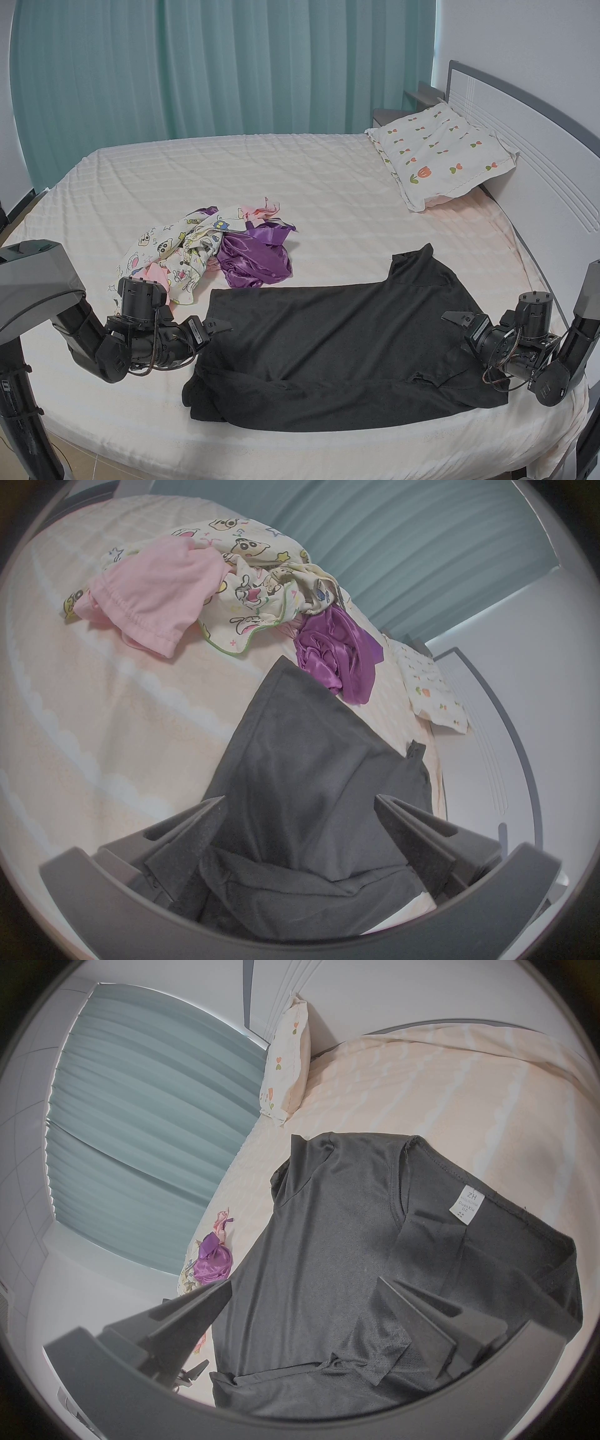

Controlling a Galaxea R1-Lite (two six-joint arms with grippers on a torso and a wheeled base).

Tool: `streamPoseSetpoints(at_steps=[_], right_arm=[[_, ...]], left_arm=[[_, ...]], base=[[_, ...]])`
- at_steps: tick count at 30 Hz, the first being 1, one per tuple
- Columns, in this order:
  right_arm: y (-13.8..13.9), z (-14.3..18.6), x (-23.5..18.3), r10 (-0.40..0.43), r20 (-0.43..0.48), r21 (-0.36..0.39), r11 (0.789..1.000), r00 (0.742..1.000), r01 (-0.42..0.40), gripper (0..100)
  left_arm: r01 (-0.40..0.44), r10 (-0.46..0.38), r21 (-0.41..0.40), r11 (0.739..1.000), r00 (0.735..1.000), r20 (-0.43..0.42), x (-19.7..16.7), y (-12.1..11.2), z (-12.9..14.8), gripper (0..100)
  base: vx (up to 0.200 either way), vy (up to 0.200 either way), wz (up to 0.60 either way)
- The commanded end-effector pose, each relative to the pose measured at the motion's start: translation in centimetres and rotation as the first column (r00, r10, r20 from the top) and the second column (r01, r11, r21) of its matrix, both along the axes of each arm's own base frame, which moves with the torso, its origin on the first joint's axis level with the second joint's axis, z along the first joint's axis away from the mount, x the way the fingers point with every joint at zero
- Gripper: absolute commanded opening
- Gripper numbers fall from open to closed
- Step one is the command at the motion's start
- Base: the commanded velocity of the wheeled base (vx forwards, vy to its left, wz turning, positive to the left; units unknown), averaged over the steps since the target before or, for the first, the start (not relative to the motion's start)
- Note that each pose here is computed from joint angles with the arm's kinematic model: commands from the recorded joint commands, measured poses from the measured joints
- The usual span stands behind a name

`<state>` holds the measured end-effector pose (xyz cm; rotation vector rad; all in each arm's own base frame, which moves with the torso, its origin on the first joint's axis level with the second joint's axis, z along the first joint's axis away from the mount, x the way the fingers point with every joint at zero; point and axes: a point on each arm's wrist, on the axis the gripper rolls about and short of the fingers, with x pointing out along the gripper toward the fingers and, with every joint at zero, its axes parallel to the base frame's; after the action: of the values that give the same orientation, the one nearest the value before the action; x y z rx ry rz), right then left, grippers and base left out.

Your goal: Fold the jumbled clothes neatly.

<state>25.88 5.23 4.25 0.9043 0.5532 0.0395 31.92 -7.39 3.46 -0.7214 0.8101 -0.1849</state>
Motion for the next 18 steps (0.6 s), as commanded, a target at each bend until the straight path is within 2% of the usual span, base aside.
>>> streamPoseSetpoints(at_steps=[1,3,7,18], right_arm=[[0.0,0.0,0.0,0.004,0.002,-0.008,1.0,1.0,-0.004,100],[0.0,0.0,0.0,0.006,0.002,-0.01,1.0,1.0,-0.006,100],[0.0,-0.1,0.0,0.006,0.001,-0.01,1.0,1.0,-0.006,100],[0.0,-0.1,0.0,0.007,-0.001,-0.01,1.0,1.0,-0.007,100]], left_arm=[[0.04,-0.04,0.045,0.998,0.999,-0.004,-0.9,0.1,-0.4,100],[0.07,-0.071,0.1,0.992,0.997,0.005,-1.3,0.2,-0.7,100],[0.093,-0.096,0.155,0.983,0.995,0.011,-2.3,0.5,-0.6,100],[0.105,-0.104,0.165,0.981,0.994,-0.013,-2.9,0.3,-1.1,100]], base=[[0.0,0.0,0.0],[0.0,0.0,0.0],[0.0,0.0,0.0],[0.0,0.0,0.0]])
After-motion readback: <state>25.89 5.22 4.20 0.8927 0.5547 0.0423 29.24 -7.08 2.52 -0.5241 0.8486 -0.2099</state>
